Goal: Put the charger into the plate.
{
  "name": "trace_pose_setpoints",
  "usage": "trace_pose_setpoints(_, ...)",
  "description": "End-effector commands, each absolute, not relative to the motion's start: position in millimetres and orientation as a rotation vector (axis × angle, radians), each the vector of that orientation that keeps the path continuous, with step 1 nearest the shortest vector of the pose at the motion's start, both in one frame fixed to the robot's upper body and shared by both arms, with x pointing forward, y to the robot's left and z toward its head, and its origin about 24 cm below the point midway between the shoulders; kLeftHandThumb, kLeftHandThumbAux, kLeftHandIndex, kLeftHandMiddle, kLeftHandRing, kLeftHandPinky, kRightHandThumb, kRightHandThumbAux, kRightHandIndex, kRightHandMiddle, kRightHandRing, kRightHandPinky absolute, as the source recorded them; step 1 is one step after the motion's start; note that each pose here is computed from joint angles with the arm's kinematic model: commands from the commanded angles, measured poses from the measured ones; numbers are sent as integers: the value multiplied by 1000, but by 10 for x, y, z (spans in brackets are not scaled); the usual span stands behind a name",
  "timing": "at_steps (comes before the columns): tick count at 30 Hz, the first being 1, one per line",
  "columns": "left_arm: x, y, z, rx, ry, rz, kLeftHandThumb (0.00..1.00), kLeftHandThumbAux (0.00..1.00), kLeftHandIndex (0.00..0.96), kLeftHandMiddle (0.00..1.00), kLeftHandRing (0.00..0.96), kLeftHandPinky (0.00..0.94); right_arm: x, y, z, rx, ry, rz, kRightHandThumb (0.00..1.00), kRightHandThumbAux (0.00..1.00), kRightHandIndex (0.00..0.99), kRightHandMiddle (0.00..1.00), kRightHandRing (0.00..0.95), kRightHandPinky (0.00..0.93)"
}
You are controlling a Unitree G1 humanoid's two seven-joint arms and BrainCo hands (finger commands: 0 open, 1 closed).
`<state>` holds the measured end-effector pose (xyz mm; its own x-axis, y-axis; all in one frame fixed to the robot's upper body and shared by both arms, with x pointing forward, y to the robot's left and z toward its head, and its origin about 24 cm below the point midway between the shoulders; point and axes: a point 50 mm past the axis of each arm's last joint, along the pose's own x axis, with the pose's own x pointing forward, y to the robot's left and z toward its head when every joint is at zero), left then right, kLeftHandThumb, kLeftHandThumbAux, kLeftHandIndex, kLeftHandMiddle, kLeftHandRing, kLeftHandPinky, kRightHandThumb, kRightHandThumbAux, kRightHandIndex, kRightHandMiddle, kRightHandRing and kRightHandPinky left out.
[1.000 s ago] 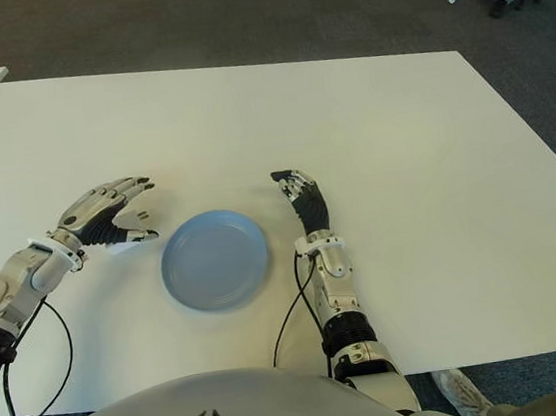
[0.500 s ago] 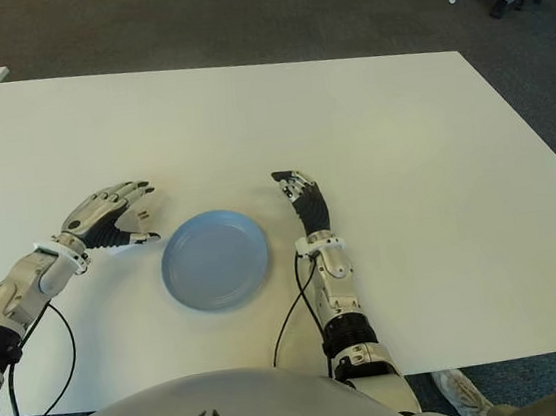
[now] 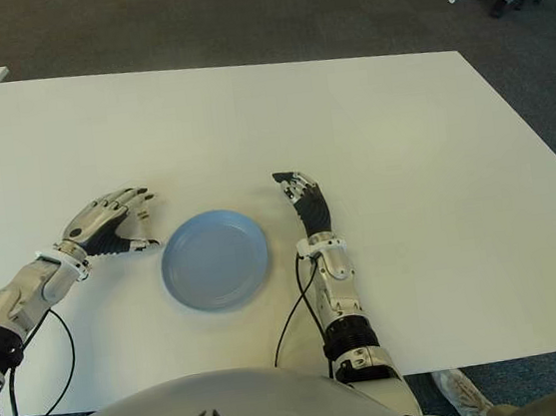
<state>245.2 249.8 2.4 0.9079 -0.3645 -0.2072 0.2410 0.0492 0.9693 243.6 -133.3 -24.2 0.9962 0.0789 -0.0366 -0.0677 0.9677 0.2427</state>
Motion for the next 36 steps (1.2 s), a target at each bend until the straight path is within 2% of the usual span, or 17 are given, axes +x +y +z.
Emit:
trace_pose_setpoints(1,2420,2536,10,1475,-105,-477,203,354,0,0,18,103,2183,-1321,-569,288,230,37,0,606,372,338,233,100)
trace_pose_setpoints(17,2381,2603,110,1489,-148,-476,185,361,0,2,25,111,2187,-1332,-570,281,231,35,0,603,374,340,234,96)
trace_pose_setpoints(36,2306,2701,232,1518,-193,-465,276,334,17,11,39,131,2192,-1339,-571,274,229,38,0,594,372,339,232,102)
